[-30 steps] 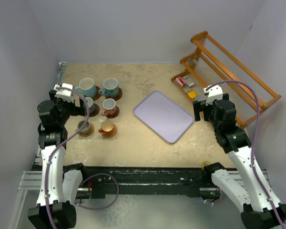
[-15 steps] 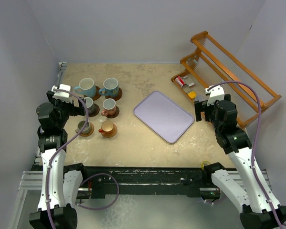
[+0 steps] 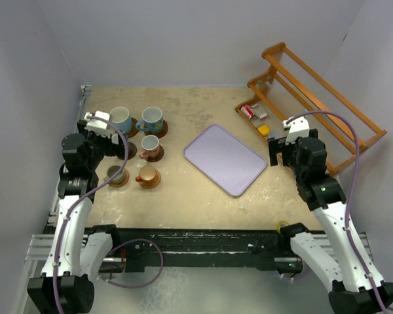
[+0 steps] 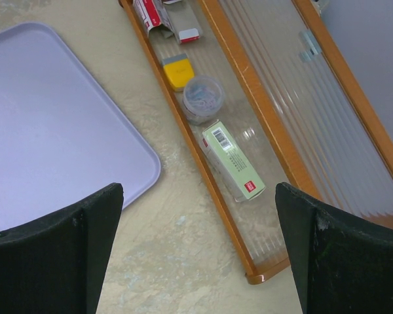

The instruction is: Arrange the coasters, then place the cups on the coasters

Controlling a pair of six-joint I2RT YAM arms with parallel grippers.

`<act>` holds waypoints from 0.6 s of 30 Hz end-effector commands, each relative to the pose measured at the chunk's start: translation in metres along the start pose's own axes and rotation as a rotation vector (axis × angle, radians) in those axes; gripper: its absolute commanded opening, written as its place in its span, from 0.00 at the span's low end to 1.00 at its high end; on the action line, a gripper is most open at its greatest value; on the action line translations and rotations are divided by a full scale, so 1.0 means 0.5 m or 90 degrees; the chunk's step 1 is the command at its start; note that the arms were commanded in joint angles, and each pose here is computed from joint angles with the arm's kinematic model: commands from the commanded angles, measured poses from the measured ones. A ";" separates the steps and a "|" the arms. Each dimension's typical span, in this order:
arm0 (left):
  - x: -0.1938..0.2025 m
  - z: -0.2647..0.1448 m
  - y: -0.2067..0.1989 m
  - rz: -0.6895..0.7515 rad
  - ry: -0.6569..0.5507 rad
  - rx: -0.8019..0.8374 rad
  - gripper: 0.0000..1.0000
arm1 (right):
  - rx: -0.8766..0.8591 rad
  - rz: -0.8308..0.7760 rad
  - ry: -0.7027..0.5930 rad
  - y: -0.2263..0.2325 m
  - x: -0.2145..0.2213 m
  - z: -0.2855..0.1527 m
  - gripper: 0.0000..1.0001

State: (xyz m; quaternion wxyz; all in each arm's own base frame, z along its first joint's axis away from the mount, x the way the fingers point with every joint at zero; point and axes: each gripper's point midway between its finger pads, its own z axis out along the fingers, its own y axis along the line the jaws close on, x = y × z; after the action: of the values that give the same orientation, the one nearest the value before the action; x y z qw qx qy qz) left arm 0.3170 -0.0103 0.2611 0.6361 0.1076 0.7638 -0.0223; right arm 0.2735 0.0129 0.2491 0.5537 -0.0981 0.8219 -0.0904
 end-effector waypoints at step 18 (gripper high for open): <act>-0.091 -0.066 0.061 0.005 -0.083 -0.135 0.93 | 0.029 0.015 -0.061 -0.029 -0.038 -0.024 1.00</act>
State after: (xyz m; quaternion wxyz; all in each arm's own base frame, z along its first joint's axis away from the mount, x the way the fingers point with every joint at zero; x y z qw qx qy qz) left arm 0.3026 0.0126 0.2924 0.6704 0.0619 0.7381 0.0441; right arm 0.2670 0.0072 0.2615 0.5736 -0.0879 0.8090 -0.0934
